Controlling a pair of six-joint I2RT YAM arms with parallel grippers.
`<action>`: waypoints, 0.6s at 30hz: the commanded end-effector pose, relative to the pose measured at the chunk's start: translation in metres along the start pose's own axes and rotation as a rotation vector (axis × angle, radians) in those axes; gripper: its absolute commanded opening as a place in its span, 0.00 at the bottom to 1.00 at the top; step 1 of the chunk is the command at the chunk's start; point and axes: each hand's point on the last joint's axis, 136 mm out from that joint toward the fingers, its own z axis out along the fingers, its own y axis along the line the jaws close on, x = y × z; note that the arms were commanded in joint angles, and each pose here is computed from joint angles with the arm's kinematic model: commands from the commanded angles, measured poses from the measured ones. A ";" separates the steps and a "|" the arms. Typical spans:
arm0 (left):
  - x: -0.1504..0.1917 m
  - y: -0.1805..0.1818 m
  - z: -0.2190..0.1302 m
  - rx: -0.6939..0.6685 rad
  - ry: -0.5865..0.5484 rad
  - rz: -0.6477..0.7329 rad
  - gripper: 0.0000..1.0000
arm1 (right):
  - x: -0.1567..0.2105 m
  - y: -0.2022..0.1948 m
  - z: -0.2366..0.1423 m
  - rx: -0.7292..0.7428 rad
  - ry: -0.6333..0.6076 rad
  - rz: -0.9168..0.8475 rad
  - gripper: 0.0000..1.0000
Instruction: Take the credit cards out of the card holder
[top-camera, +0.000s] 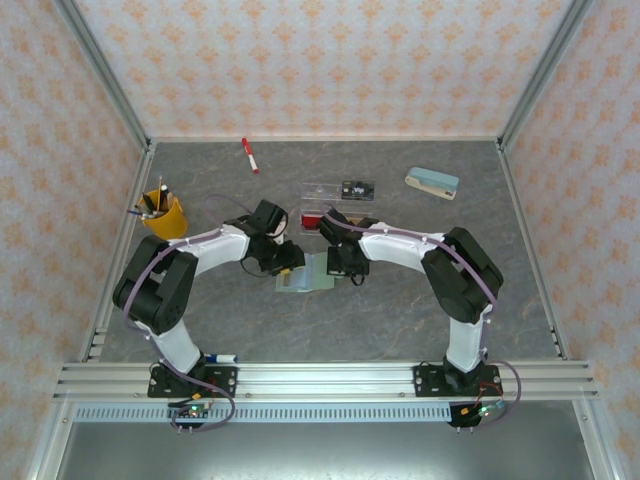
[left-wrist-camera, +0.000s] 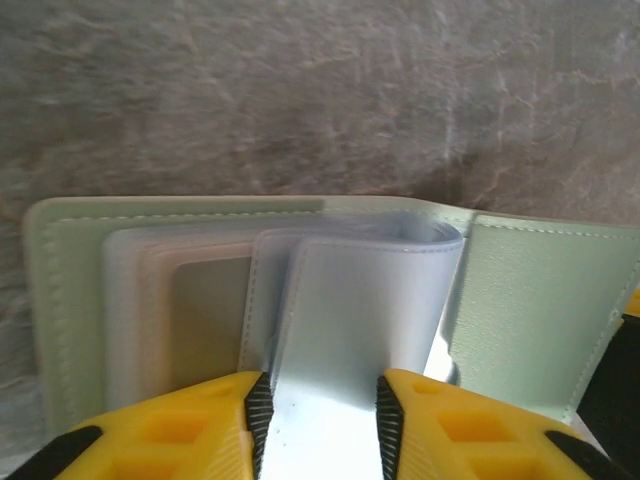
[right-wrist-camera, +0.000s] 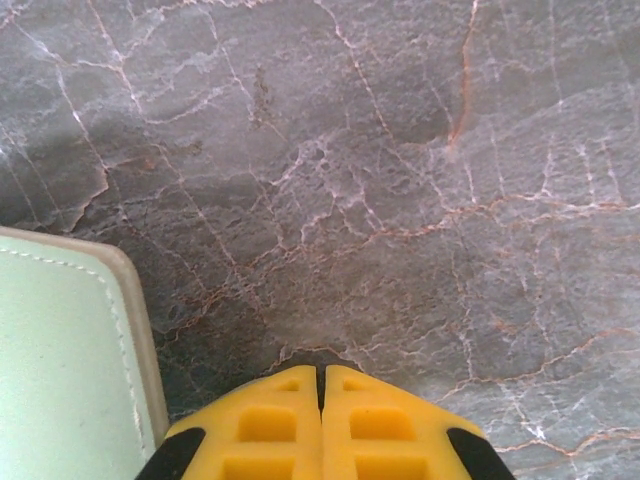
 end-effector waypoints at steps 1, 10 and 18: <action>0.013 0.009 0.011 -0.032 0.058 -0.019 0.32 | 0.005 0.004 0.007 -0.033 0.017 0.017 0.00; 0.015 0.025 0.014 -0.106 0.062 -0.025 0.27 | -0.030 -0.012 -0.059 -0.031 -0.183 0.037 0.21; 0.015 0.029 0.015 -0.122 0.049 -0.032 0.20 | -0.010 0.058 -0.071 -0.274 -0.119 -0.147 0.40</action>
